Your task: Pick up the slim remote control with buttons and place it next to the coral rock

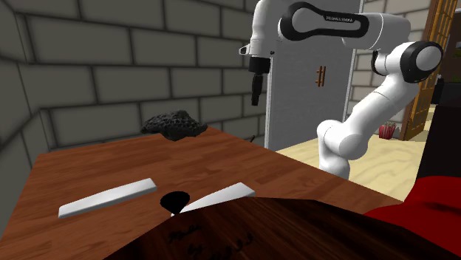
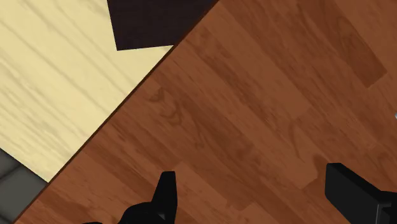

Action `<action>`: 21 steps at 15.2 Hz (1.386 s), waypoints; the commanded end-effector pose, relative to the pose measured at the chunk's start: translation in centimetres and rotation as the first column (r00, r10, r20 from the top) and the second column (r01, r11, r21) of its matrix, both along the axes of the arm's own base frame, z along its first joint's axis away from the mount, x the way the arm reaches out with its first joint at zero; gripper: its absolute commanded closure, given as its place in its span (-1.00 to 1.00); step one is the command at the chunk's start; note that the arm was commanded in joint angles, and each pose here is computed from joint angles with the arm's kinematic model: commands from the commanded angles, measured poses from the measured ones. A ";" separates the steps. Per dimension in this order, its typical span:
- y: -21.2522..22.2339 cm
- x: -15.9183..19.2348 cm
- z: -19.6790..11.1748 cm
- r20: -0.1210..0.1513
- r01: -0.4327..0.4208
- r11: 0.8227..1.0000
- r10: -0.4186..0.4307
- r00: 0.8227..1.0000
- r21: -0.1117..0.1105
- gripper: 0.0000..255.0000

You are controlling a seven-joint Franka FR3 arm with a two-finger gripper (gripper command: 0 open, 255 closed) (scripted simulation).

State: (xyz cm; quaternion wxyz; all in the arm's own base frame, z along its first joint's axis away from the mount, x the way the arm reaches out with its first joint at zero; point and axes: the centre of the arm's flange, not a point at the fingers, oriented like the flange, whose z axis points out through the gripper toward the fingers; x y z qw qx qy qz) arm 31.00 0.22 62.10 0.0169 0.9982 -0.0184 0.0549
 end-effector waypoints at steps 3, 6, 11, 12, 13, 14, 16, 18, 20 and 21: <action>1.8 1.6 -1.0 -0.008 -0.048 0.999 0.048 0.999 -0.001 -1.00; 4.8 3.9 -2.4 -0.020 -0.121 0.993 0.121 0.992 -0.001 -1.00; 9.9 7.2 -5.0 -0.041 -0.240 0.971 0.240 0.970 0.000 -1.00; 11.0 7.7 -5.5 -0.045 -0.263 0.965 0.263 0.964 0.000 -1.00; 12.1 8.3 -6.0 -0.049 -0.287 0.958 0.286 0.957 0.001 -1.00; 13.2 8.8 -6.5 -0.053 -0.310 0.951 0.310 0.949 0.001 -1.00; 15.5 9.7 -7.6 -0.061 -0.356 0.935 0.355 0.933 0.003 -1.00; 17.8 10.5 -8.6 -0.069 -0.400 0.916 0.400 0.914 0.005 -1.00; 20.1 11.2 -9.7 -0.077 -0.444 0.896 0.443 0.893 0.008 -1.00; 21.3 11.5 -10.2 -0.080 -0.466 0.885 0.465 0.882 0.009 -1.00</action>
